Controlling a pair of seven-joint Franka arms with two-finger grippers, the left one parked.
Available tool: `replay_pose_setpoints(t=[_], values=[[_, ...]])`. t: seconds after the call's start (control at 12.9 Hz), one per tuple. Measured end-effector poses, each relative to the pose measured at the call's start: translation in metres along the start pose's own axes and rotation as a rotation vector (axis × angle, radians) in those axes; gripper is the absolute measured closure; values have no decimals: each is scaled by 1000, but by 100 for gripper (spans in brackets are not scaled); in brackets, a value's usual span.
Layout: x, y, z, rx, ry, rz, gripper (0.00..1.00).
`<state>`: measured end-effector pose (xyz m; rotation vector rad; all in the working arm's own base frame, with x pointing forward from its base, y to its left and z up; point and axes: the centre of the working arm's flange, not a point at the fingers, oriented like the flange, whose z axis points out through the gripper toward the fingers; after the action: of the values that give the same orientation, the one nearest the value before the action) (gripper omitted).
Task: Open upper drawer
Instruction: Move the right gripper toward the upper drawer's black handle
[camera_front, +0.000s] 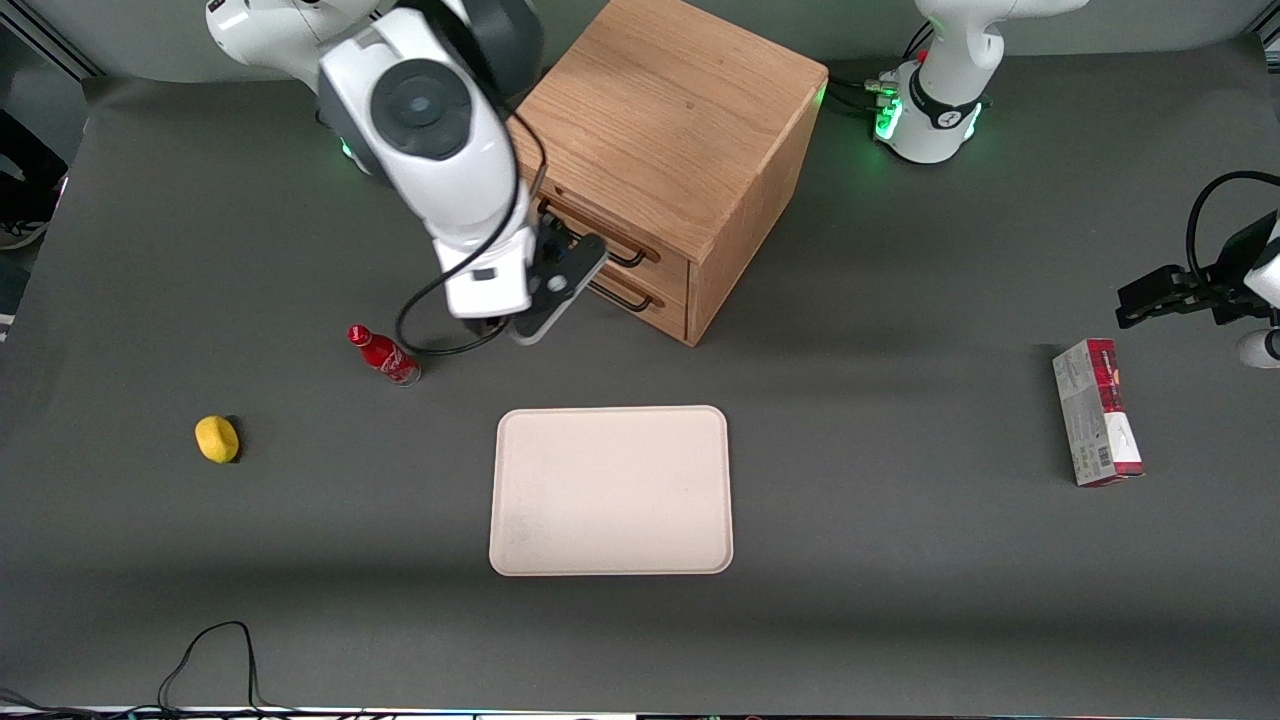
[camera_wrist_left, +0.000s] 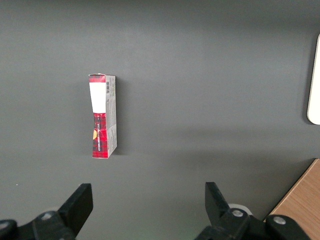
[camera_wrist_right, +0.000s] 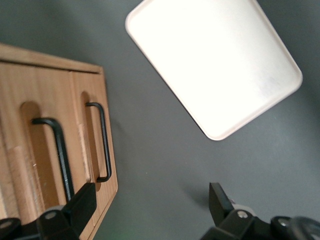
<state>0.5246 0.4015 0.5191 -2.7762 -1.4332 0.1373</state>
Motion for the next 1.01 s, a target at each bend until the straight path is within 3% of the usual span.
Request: replay_pose_setpoints(t=[0.31,0.77,1.01], values=[[3,-34,9,-11,8,-104,0],[-28,-51,9,-23,9,-156,0],[-32,-59,9,39,26,-151,0]])
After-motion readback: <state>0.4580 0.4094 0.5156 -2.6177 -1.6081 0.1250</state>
